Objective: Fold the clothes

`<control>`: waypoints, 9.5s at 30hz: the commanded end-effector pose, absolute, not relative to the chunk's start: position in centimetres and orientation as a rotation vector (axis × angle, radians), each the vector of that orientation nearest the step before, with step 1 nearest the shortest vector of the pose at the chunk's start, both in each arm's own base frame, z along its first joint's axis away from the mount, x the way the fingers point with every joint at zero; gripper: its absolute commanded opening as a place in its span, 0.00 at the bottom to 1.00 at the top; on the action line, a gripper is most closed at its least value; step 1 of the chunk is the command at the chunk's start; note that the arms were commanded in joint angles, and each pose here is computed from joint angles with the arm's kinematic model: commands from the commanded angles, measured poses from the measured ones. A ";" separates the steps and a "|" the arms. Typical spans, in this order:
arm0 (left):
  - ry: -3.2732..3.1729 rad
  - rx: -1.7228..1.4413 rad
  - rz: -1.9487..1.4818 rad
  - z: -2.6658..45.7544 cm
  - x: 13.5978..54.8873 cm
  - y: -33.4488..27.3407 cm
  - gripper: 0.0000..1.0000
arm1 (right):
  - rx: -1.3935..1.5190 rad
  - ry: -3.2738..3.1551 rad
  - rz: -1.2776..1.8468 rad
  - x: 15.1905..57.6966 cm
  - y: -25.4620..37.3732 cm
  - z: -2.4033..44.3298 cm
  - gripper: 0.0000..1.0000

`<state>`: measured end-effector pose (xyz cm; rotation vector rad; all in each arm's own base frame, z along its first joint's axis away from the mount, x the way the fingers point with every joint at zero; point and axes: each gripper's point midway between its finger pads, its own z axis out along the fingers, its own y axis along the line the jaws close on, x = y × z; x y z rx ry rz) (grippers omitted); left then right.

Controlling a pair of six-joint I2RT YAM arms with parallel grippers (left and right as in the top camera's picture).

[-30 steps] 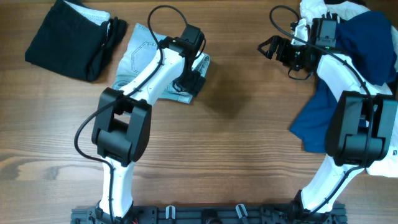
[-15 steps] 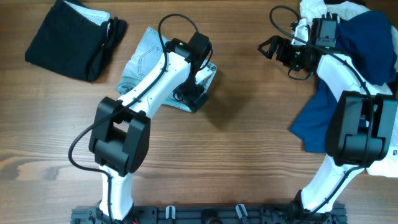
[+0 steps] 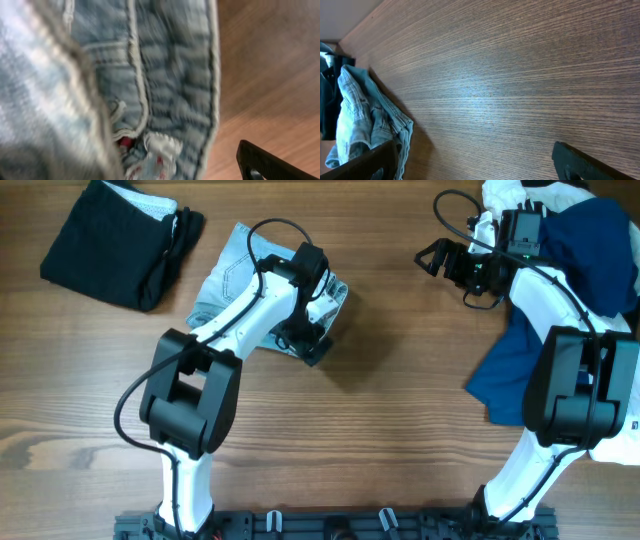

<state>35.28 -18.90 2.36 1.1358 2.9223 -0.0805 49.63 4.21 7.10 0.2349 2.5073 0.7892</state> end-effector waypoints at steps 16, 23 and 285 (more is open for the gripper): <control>2.581 1.215 0.369 8.8 38.6 -18.7 1.00 | 0.209 2.509 0.762 49.5 4.2 7.1 0.99; 2.659 1.420 0.171 5.1 36.4 -19.4 1.00 | 0.210 2.513 0.761 49.4 4.2 7.0 1.00; 1.616 0.147 -0.124 16.2 24.4 -2.1 1.00 | 0.175 1.582 0.406 24.5 3.2 17.3 1.00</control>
